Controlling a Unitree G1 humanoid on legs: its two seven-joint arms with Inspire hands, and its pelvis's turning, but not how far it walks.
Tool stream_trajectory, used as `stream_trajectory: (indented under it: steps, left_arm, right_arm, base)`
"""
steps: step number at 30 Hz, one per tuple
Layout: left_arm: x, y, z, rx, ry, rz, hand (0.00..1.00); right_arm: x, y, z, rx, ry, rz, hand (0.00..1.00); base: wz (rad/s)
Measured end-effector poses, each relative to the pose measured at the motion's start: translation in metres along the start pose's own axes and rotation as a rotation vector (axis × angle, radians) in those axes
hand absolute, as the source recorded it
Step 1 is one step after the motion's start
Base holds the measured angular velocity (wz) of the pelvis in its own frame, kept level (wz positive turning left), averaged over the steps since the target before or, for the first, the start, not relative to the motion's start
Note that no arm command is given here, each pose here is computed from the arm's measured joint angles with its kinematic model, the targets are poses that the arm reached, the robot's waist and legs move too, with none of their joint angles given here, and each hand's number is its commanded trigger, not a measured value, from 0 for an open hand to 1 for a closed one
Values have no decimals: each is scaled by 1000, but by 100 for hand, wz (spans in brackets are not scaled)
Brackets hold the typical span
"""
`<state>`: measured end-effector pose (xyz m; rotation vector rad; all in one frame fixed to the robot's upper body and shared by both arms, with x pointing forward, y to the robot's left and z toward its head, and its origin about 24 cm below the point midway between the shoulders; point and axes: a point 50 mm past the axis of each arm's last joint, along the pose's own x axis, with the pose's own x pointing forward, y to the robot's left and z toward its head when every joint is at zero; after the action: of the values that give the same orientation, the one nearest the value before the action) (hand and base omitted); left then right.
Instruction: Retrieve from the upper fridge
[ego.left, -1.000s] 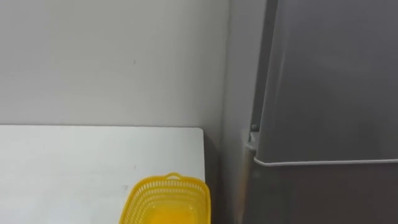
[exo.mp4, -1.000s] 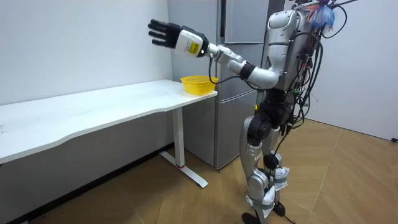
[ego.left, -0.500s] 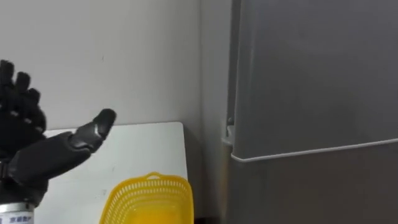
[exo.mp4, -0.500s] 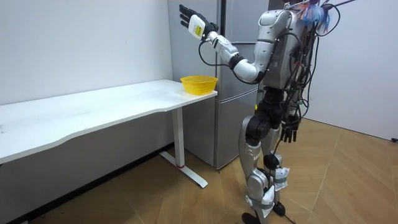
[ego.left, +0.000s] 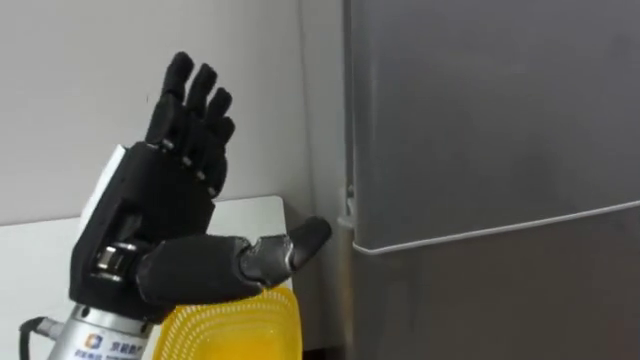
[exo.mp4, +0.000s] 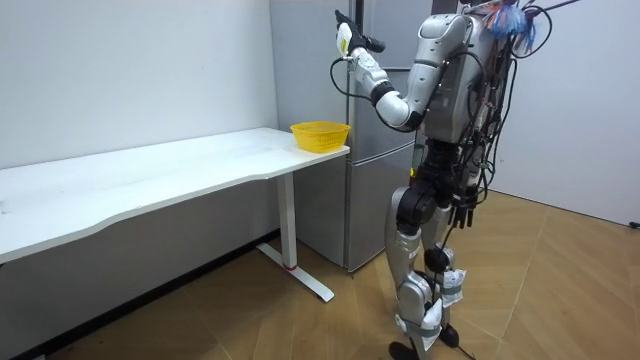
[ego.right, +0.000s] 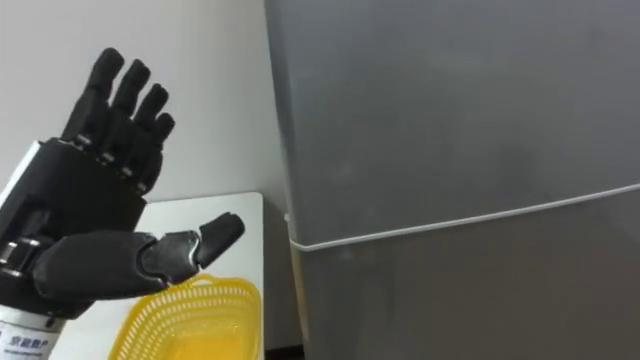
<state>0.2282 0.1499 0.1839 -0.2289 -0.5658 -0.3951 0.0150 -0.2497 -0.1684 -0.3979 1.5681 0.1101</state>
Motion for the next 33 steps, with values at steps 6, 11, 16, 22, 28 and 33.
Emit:
stream_trajectory:
  steps: [6,11,16,22,28,33]
  left_arm:
    - [1,-15,-10,-81,58,-110,0]
    - [1,-20,-13,-85,91,-167,0]
    - [1,-19,-13,-68,107,-193,0]
    - [6,-21,-7,-35,91,-254,0]
    - [7,-22,-5,-28,84,-274,2]
    - [7,-24,-6,-32,88,-284,71]
  right_arm:
    - [0,0,1,-19,15,-8,0]
    - [0,-2,4,-37,11,-27,0]
    - [0,-4,10,-38,3,-31,0]
    - [0,-4,12,-13,-2,-29,0]
    - [0,-3,8,-7,16,-22,0]
    - [0,-4,8,-43,19,-25,0]
  base:
    - [0]
    - [0]
    - [0]
    - [0]
    - [0]
    - [3]
